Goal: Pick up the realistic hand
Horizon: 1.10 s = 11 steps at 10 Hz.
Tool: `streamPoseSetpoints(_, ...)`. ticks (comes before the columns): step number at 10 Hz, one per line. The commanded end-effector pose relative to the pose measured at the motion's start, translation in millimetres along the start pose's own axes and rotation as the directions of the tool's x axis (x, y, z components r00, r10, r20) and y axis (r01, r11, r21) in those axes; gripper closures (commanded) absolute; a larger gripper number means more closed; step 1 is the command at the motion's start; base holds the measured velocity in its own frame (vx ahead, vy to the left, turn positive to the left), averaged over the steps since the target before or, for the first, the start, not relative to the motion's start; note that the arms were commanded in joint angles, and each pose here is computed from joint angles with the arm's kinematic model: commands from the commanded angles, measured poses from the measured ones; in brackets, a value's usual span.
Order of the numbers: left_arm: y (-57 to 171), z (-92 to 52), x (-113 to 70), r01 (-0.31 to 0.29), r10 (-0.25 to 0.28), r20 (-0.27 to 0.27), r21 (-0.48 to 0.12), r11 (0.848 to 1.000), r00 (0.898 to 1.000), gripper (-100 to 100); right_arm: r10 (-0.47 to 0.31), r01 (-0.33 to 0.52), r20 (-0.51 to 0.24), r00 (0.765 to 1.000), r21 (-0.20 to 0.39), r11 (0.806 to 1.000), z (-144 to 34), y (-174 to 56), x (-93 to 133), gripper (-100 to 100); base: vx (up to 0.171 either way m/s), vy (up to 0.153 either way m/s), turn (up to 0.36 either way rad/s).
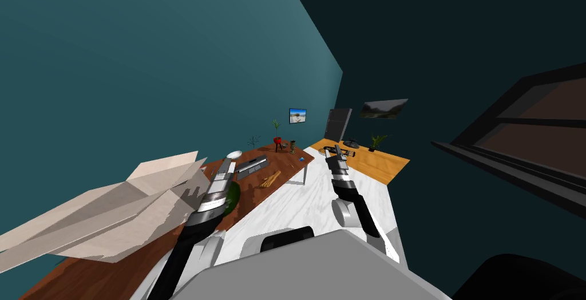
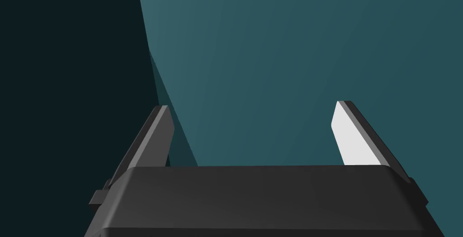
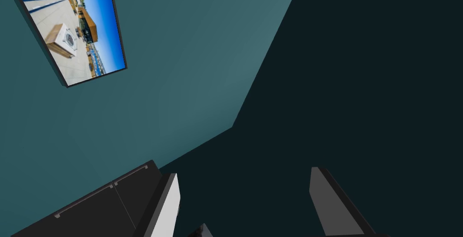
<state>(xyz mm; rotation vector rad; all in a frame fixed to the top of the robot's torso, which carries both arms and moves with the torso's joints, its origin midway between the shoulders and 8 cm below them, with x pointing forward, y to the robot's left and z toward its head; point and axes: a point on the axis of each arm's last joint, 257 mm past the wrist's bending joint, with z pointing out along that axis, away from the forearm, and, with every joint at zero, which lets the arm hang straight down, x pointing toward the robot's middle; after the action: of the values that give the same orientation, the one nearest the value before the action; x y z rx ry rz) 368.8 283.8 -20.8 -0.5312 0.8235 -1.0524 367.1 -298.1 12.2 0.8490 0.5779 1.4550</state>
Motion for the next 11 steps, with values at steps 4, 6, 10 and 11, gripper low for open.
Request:
streamPoseSetpoints(4,58.6,3.6,16.5,-0.053,0.043,-0.073,-0.144,0.988,0.996,-100,0.0,0.0,0.0,1.0,0.0,1.0,0.0,0.0,0.0,0,-0.051,-0.1,-0.048)
streamPoseSetpoints(6,89.0,2.0,24.0,-0.076,0.054,-0.103,-0.223,0.972,0.993,-100,0.0,0.0,0.0,1.0,0.0,1.0,0.0,0.0,0.0,0,-0.059,-0.098,-0.055)
streamPoseSetpoints(10,134.4,-4.2,34.3,-0.11,0.064,-0.145,-0.336,0.935,0.987,-100,0.0,0.0,0.0,1.0,0.0,1.0,0.0,0.0,0.0,0,-0.031,-0.083,-0.038)
streamPoseSetpoints(11,136.4,-5.0,34.6,-0.111,0.063,-0.147,-0.344,0.933,0.987,-100,0.0,0.0,0.0,1.0,0.0,1.0,0.0,0.0,0.0,0,-0.019,-0.067,-0.009)
